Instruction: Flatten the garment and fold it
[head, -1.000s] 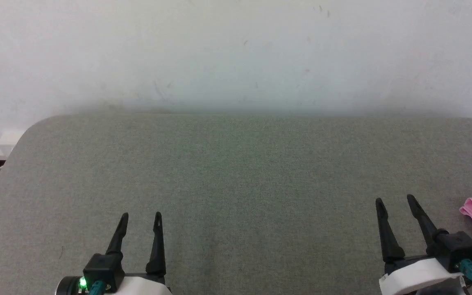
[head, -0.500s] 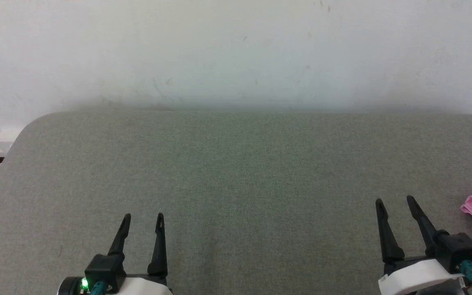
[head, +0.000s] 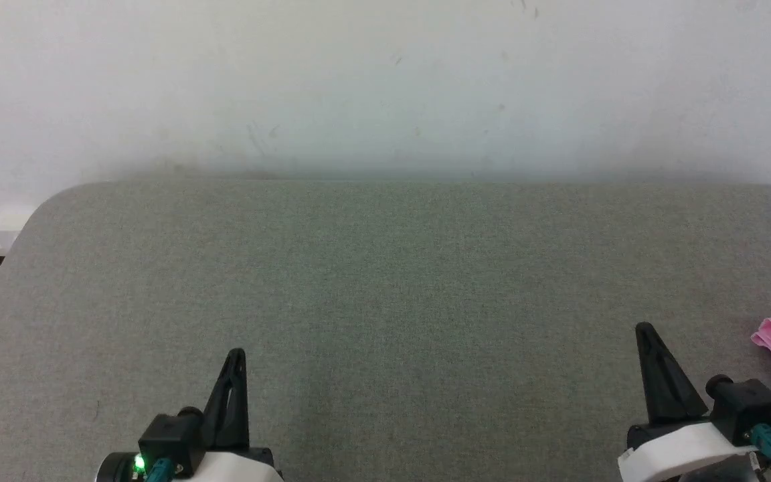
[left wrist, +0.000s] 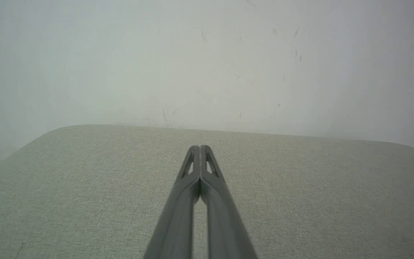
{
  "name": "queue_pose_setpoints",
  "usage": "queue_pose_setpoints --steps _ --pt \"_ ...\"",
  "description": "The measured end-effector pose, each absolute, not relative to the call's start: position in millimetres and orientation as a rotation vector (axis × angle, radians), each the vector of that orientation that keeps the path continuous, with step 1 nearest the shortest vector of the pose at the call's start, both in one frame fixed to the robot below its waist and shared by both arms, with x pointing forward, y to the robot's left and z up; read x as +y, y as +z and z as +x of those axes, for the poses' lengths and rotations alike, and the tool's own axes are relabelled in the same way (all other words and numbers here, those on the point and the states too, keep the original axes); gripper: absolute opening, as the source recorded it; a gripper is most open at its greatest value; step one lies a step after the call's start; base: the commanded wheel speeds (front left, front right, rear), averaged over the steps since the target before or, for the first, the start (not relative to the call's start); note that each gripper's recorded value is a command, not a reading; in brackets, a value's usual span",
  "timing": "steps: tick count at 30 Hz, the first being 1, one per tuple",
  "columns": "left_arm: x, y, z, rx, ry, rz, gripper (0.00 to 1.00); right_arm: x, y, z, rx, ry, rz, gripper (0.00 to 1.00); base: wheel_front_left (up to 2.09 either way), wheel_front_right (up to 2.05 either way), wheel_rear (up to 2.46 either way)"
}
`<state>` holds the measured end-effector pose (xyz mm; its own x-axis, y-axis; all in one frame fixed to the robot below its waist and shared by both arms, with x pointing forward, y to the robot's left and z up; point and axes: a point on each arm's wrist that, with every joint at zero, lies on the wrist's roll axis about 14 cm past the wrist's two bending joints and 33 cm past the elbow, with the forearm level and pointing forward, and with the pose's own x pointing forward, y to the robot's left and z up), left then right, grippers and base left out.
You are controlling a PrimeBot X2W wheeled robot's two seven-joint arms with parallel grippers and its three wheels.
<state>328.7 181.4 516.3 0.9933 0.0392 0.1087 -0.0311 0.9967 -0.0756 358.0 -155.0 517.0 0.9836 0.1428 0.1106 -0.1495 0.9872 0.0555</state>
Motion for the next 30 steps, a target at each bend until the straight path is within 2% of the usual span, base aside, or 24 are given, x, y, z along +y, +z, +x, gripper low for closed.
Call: queue_pose_setpoints --steps 30 --pt "179.5 513.0 336.4 -0.065 0.024 -0.051 0.00 -156.8 515.5 359.2 -0.071 0.143 0.043 0.00 0.00 0.00 0.00"
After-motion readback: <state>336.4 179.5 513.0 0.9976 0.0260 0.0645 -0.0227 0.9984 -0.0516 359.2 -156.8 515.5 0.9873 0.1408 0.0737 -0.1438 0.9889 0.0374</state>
